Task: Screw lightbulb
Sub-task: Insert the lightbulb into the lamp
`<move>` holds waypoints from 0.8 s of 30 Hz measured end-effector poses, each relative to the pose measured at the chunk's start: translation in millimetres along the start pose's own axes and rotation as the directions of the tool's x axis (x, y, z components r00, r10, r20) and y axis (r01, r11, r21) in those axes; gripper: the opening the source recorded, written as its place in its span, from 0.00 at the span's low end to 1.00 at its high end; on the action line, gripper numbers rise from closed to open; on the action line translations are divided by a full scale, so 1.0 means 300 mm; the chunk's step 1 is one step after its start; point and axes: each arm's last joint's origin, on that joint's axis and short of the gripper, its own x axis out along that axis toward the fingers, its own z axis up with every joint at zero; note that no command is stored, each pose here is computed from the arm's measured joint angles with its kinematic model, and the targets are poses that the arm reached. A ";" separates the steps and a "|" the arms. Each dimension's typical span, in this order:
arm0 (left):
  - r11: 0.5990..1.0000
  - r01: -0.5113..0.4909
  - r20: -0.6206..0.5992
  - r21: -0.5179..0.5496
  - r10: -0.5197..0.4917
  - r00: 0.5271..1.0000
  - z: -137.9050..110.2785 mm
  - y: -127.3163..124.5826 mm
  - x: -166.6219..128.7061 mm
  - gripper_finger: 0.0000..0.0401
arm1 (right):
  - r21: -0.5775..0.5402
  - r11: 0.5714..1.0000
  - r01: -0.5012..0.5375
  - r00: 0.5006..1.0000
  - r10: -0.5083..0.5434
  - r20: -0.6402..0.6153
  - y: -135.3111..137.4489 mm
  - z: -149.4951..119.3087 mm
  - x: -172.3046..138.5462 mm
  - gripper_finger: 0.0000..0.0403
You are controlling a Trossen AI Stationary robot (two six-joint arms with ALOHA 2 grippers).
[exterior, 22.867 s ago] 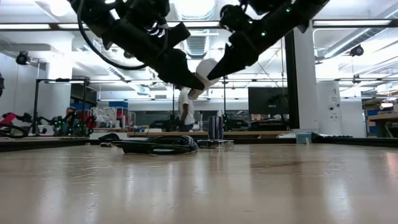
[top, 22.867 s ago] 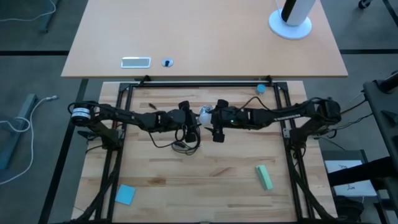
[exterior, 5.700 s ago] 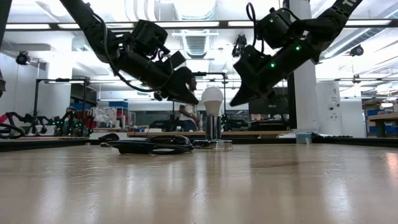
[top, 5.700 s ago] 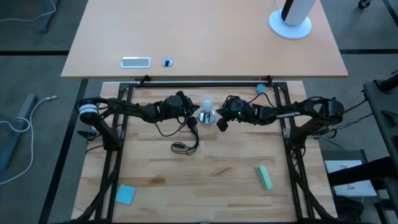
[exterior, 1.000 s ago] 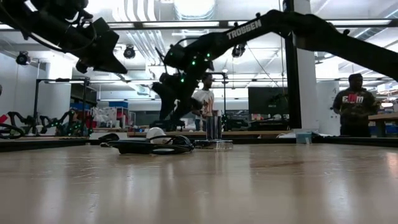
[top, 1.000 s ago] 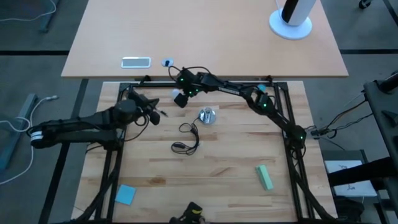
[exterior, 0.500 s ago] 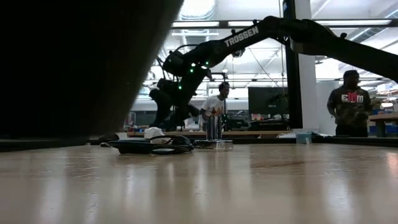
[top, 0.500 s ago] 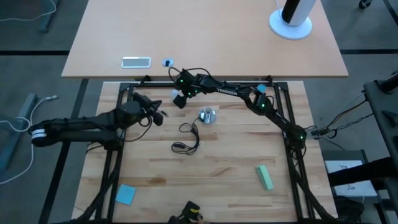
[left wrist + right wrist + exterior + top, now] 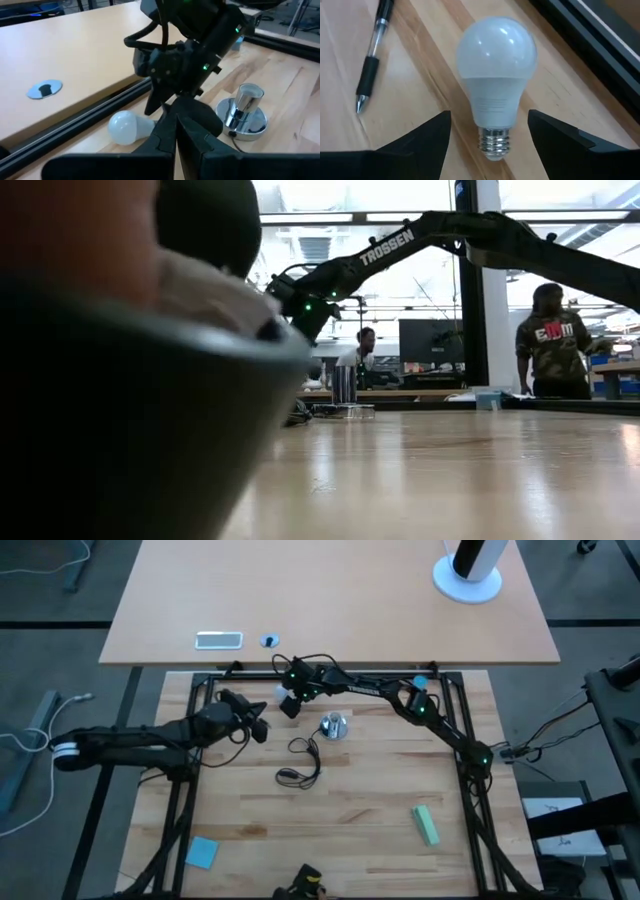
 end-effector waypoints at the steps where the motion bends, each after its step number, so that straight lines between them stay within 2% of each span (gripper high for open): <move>1: 1.000 0.003 0.003 -0.001 -0.003 1.000 0.001 -0.001 0.002 0.00 | 0.000 1.000 -0.001 1.000 0.001 0.004 0.000 0.002 -0.001 0.65; 4: 1.000 0.008 0.000 0.001 -0.008 1.000 0.000 -0.003 0.004 0.01 | 0.007 1.000 -0.014 1.000 0.014 0.004 -0.002 0.006 -0.004 0.64; 13: 0.999 0.030 0.043 -0.019 -0.030 0.999 0.017 -0.007 0.004 0.00 | 0.052 0.989 -0.137 0.991 0.137 0.000 -0.040 0.015 -0.009 0.56; 16: 0.999 0.031 0.042 -0.019 -0.030 0.999 0.017 -0.007 0.004 0.01 | 0.040 0.970 -0.239 0.971 0.240 -0.005 -0.025 0.017 -0.013 0.55; 21: 0.999 0.034 0.040 0.002 -0.034 0.999 0.016 -0.008 0.004 0.01 | 0.037 0.968 -0.249 0.968 0.249 0.014 -0.007 0.038 -0.030 0.55; 24: 0.999 0.034 0.039 0.019 -0.034 0.999 0.016 -0.008 0.004 0.00 | 0.056 0.973 -0.222 0.974 0.220 0.048 0.004 0.064 -0.051 0.55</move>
